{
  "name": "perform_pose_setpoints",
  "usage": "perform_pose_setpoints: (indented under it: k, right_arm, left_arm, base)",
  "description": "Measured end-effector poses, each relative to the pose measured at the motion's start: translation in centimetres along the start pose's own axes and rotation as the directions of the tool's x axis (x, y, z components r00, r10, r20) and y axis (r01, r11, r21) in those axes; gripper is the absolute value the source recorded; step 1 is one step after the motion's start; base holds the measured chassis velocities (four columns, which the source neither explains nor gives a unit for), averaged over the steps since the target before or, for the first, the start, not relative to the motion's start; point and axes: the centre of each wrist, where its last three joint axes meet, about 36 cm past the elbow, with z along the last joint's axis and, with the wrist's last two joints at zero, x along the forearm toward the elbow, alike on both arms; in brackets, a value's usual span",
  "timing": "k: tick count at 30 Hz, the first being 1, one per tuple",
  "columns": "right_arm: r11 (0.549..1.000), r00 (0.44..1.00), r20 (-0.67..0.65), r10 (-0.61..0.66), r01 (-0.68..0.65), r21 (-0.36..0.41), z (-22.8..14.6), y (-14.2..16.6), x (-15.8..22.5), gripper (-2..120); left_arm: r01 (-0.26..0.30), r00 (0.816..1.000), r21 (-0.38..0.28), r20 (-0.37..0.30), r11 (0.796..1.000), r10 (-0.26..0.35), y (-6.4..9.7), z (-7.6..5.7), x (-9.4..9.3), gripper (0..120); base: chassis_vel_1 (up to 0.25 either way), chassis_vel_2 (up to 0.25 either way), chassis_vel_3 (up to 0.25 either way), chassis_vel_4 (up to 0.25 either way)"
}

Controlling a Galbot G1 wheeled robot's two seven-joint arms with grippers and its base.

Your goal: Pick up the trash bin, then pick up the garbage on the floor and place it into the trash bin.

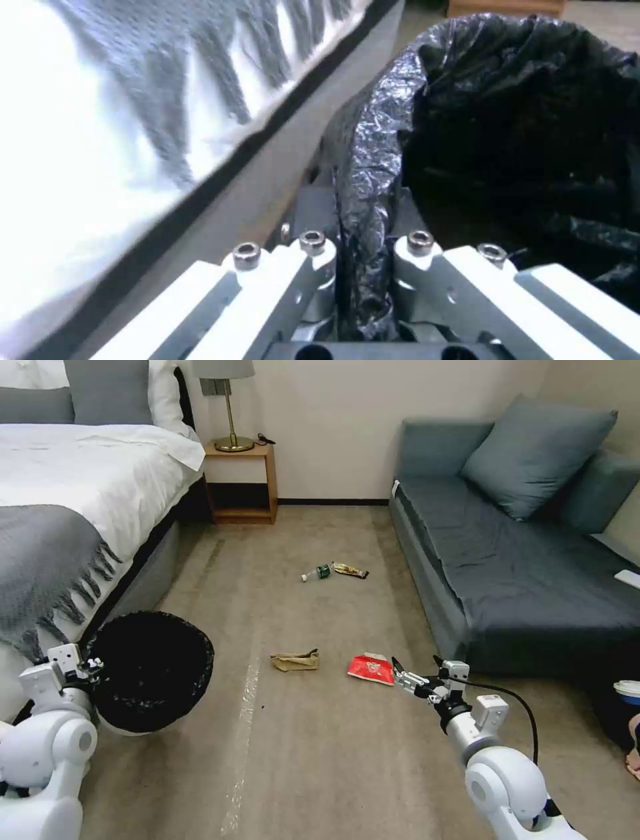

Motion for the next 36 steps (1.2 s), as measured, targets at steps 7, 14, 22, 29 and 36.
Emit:
perform_pose_setpoints:
  k: [7,14,22,29,36]
  right_arm:
    - [1.0,1.0,-0.005,-0.013,0.013,0.001,0.9,-0.1,-0.3,100]
    - [1.0,1.0,-0.01,-0.016,0.016,-0.001,1.2,0.0,-0.7,100]
    - [1.0,1.0,-0.014,-0.014,0.014,-0.004,1.5,-0.1,-1.3,100]
    - [1.0,1.0,-0.019,-0.009,0.009,-0.011,1.8,-0.1,-1.4,100]
    - [1.0,1.0,-0.026,-0.003,0.003,-0.009,2.1,-0.1,-1.3,100]
  left_arm:
    - [0.048,0.998,-0.066,0.051,0.997,-0.045,0.5,1.0,0.8,4]
    - [0.053,0.997,-0.069,0.051,0.996,-0.049,0.6,1.5,0.4,4]
    - [0.039,0.998,-0.074,0.043,0.997,-0.036,0.4,2.0,-0.6,4]
    - [0.025,0.999,-0.082,0.04,0.996,-0.021,0.2,2.2,-1.3,4]
    - [0.018,0.999,-0.089,0.042,0.996,-0.014,0.2,2.6,-1.5,4]
  base:
    - [0.0,0.0,0.0,0.0]
    - [-0.005,0.008,0.007,-0.003]
    - [-0.126,0.137,0.137,-0.132]
    - [-0.162,0.144,0.156,-0.154]
    - [-0.116,0.133,0.113,-0.129]
